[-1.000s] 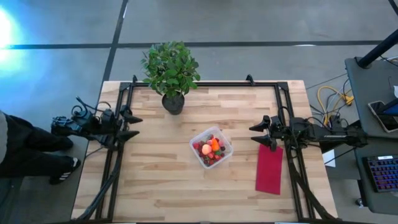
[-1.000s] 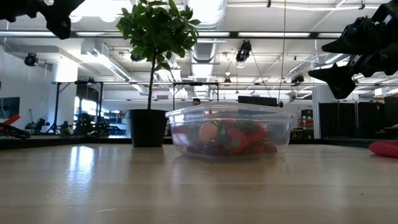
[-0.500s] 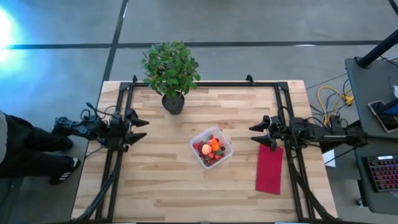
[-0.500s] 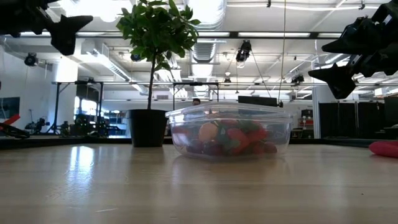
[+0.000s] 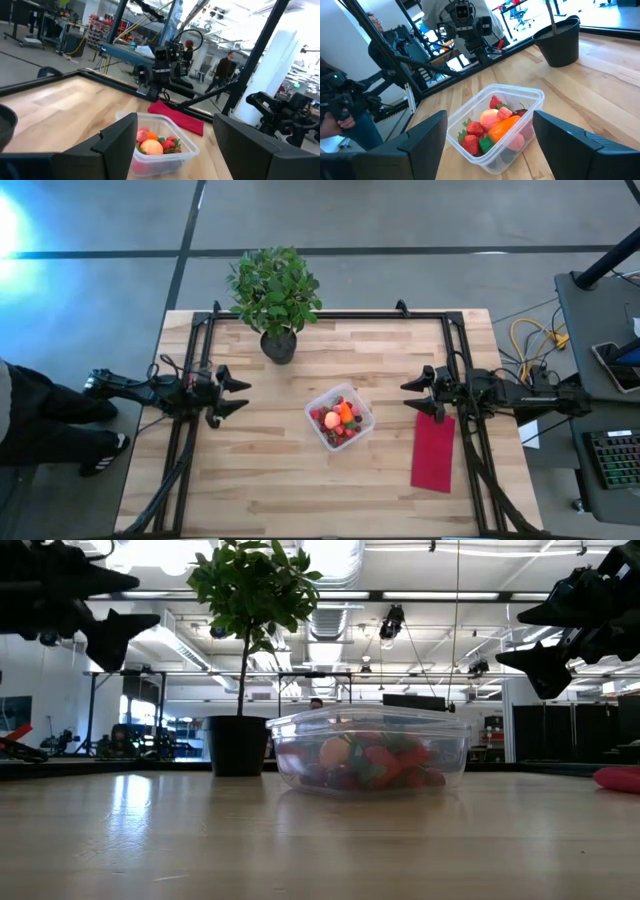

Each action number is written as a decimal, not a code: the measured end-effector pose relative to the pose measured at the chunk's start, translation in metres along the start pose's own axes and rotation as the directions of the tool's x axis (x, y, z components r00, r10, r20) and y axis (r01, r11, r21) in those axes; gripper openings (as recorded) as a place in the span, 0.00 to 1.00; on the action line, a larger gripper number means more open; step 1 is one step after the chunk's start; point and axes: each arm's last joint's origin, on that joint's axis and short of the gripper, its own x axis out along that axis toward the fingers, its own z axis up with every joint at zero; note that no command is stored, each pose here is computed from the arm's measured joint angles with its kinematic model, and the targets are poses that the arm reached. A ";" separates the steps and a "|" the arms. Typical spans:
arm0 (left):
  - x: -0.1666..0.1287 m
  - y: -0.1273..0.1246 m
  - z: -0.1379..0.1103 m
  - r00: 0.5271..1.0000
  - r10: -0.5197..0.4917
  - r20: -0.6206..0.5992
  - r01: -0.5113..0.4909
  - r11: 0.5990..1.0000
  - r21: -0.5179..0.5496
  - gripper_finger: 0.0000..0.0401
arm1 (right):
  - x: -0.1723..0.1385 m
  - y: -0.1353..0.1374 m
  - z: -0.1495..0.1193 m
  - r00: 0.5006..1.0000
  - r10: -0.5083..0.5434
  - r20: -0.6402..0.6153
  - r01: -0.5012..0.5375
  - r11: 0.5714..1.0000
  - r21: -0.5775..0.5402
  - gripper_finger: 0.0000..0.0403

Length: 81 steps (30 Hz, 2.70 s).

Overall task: Pick and placing Produce into tupperware
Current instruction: Return to Home Position

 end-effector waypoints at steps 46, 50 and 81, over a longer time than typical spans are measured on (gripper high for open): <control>0.007 0.006 -0.018 0.990 0.109 -0.095 -0.107 0.994 0.024 0.62 | 0.000 0.000 0.000 1.000 0.000 0.000 0.000 1.000 0.000 0.71; 0.008 0.007 -0.019 0.988 0.112 -0.105 -0.110 0.994 0.027 0.62 | 0.000 0.000 0.000 1.000 0.000 0.000 0.000 1.000 0.000 0.71; 0.009 0.007 -0.022 0.984 0.121 -0.129 -0.117 0.992 0.038 0.62 | 0.000 0.000 0.000 1.000 0.001 0.001 -0.001 1.000 0.000 0.71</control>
